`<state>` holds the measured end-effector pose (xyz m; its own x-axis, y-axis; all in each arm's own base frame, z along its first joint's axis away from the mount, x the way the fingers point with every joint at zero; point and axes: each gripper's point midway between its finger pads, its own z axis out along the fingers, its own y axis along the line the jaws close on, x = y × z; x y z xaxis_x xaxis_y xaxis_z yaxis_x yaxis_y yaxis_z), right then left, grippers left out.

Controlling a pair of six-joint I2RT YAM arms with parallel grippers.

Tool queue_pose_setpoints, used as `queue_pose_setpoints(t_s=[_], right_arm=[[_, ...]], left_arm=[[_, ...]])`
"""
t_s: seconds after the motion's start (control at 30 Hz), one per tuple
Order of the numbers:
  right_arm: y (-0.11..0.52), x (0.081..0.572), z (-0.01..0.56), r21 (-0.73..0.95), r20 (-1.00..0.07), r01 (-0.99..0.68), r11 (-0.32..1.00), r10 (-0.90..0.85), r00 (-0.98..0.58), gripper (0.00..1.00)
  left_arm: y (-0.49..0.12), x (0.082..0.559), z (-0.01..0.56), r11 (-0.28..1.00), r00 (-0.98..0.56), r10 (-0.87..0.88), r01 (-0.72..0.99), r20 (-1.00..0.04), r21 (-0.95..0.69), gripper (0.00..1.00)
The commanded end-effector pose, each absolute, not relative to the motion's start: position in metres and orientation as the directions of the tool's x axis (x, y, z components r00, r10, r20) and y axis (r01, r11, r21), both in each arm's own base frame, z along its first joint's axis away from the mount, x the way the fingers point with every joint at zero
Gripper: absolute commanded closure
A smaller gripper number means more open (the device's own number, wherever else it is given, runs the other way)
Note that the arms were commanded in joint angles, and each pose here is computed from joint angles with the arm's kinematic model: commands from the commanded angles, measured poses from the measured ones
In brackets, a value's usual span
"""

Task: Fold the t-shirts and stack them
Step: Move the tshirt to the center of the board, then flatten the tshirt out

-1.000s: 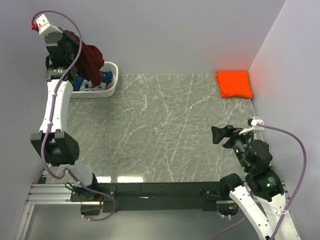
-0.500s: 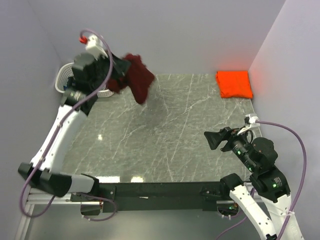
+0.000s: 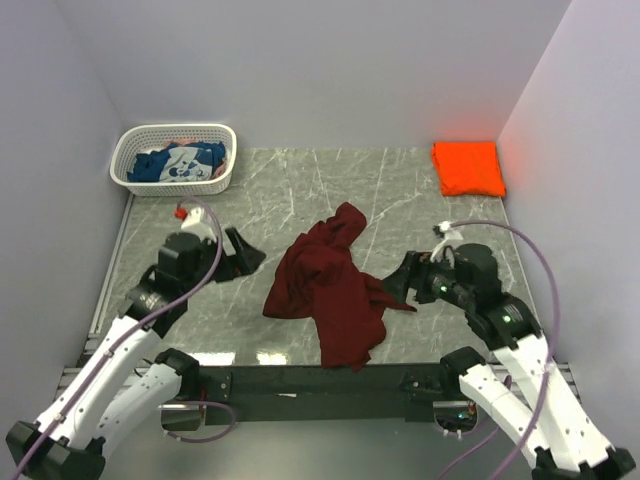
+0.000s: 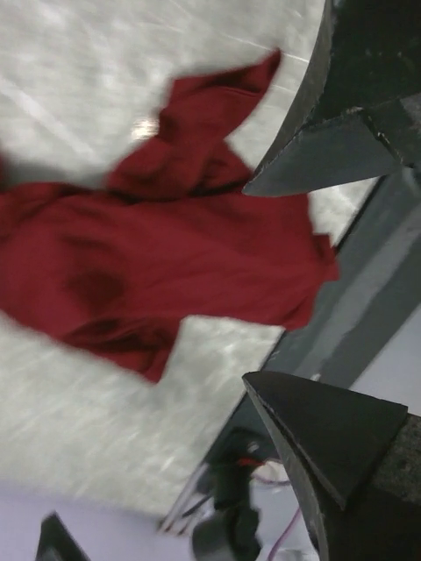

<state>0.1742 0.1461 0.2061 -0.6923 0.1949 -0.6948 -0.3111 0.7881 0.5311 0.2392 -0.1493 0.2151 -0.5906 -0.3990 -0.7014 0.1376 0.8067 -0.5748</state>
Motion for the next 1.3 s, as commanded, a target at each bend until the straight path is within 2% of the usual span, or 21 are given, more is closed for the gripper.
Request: queue_pose_setpoints(t_s=[0.0, 0.2, 0.3, 0.53, 0.8, 1.27], right_arm=[[0.156, 0.173, 0.174, 0.542, -0.617, -0.274, 0.794, 0.155, -0.772, 0.16], [0.174, 0.172, 0.114, 0.478, -0.515, -0.219, 0.851, 0.069, -0.854, 0.21], [0.191, 0.163, 0.094, 0.460, -0.463, -0.231, 0.857, 0.010, -0.886, 0.25], [0.212, 0.161, 0.069, 0.380, -0.433, -0.217, 0.899, -0.034, -0.901, 0.30], [0.209, 0.162, 0.051, 0.315, -0.407, -0.183, 0.931, -0.042, -0.913, 0.30], [0.196, 0.151, 0.030, 0.273, -0.368, -0.165, 0.948, -0.055, -0.928, 0.30]], left_arm=[[-0.145, 0.222, 0.171, 0.790, -0.651, -0.445, 0.037, -0.615, -0.611, 0.09], [-0.160, 0.207, 0.121, 0.756, -0.746, -0.431, 0.007, -0.507, -0.654, 0.15], [-0.167, 0.211, 0.112, 0.779, -0.767, -0.393, 0.014, -0.506, -0.627, 0.18], [-0.197, 0.219, 0.105, 0.841, -0.802, -0.291, 0.046, -0.521, -0.540, 0.26], [-0.228, 0.208, 0.087, 0.929, -0.814, -0.144, 0.086, -0.563, -0.361, 0.28], [-0.228, 0.207, 0.036, 0.998, -0.832, 0.040, 0.058, -0.553, -0.016, 0.28]])
